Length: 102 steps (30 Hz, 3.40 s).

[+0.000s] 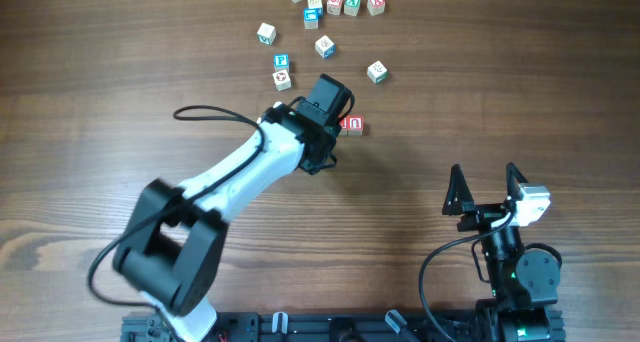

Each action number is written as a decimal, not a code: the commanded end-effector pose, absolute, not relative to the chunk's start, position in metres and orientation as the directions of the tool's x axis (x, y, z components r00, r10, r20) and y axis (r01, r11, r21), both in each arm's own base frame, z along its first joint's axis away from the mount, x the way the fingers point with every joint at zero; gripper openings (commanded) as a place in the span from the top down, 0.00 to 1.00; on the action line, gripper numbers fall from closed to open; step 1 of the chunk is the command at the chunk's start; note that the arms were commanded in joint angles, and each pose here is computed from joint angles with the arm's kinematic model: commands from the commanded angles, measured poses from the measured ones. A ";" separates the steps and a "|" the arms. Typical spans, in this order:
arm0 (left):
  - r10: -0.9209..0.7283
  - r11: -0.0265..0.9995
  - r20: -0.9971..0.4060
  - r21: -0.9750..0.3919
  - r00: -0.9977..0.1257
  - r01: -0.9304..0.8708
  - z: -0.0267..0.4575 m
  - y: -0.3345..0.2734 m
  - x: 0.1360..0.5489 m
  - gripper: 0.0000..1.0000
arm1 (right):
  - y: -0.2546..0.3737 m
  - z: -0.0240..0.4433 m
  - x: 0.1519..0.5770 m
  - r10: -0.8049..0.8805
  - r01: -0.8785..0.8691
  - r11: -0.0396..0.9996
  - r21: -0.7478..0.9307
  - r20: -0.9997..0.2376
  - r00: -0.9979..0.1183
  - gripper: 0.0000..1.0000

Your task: Form a horizontal line

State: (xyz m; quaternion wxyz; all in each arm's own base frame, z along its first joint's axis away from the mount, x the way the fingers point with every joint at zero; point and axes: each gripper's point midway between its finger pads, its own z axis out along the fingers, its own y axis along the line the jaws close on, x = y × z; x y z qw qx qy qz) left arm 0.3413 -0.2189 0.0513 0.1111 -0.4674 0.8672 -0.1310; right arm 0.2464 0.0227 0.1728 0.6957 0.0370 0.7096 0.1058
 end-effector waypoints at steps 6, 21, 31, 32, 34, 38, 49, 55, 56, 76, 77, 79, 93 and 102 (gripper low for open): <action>-0.845 0.532 -0.101 -0.259 -0.525 -0.806 0.021 -0.209 0.336 0.96 | 0.026 0.176 0.245 0.183 -0.115 0.976 0.184 -0.983 -0.016 0.00; -0.847 0.516 -0.067 -0.347 -0.528 -0.783 0.017 -0.229 0.355 0.96 | 0.026 0.176 0.245 0.183 -0.115 0.976 0.184 -0.983 -0.016 0.00; -0.849 0.512 -0.071 -0.351 -0.523 -0.784 0.016 -0.229 0.357 0.96 | 0.026 0.176 0.245 0.184 -0.115 0.976 0.184 -0.983 -0.016 0.00; -0.850 0.512 -0.073 -0.352 -0.522 -0.784 0.015 -0.229 0.358 0.96 | 0.026 0.176 0.245 0.184 -0.115 0.976 0.184 -0.983 -0.016 0.00; -0.850 0.512 -0.072 -0.353 -0.522 -0.783 0.013 -0.230 0.359 0.96 | 0.026 0.176 0.245 0.184 -0.115 0.976 0.184 -0.983 -0.016 0.00; -0.849 0.512 -0.069 -0.351 -0.523 -0.784 0.010 -0.230 0.359 0.96 | 0.026 0.176 0.245 0.183 -0.115 0.976 0.184 -0.983 -0.016 0.00; -0.858 0.496 -0.055 -0.352 -0.511 -0.794 0.006 -0.226 0.364 0.95 | 0.026 0.176 0.245 0.183 -0.115 0.976 0.184 -0.983 -0.016 0.00; -0.858 0.494 -0.055 -0.360 -0.511 -0.791 0.007 -0.228 0.365 0.95 | 0.026 0.176 0.245 0.183 -0.115 0.976 0.184 -0.983 -0.016 0.00; -0.858 0.494 -0.055 -0.362 -0.511 -0.791 0.007 -0.228 0.366 0.95 | 0.026 0.176 0.245 0.183 -0.115 0.976 0.184 -0.983 -0.016 0.00; -0.859 0.491 -0.055 -0.375 -0.510 -0.787 0.006 -0.230 0.369 0.95 | 0.026 0.176 0.245 0.183 -0.115 0.976 0.184 -0.983 -0.016 0.00; -0.859 0.491 -0.055 -0.375 -0.510 -0.786 0.006 -0.230 0.369 0.95 | 0.026 0.176 0.245 0.183 -0.115 0.976 0.184 -0.983 -0.016 0.00; -0.859 0.490 -0.058 -0.377 -0.508 -0.786 0.006 -0.230 0.370 0.95 | 0.026 0.176 0.245 0.183 -0.115 0.976 0.184 -0.983 -0.016 0.00; -0.859 0.490 -0.058 -0.379 -0.508 -0.785 0.004 -0.230 0.371 0.95 | 0.026 0.176 0.245 0.183 -0.115 0.976 0.184 -0.983 -0.016 0.00; -0.860 0.488 -0.061 -0.385 -0.506 -0.783 0.005 -0.231 0.372 0.95 | 0.026 0.176 0.245 0.183 -0.115 0.976 0.184 -0.983 -0.016 0.00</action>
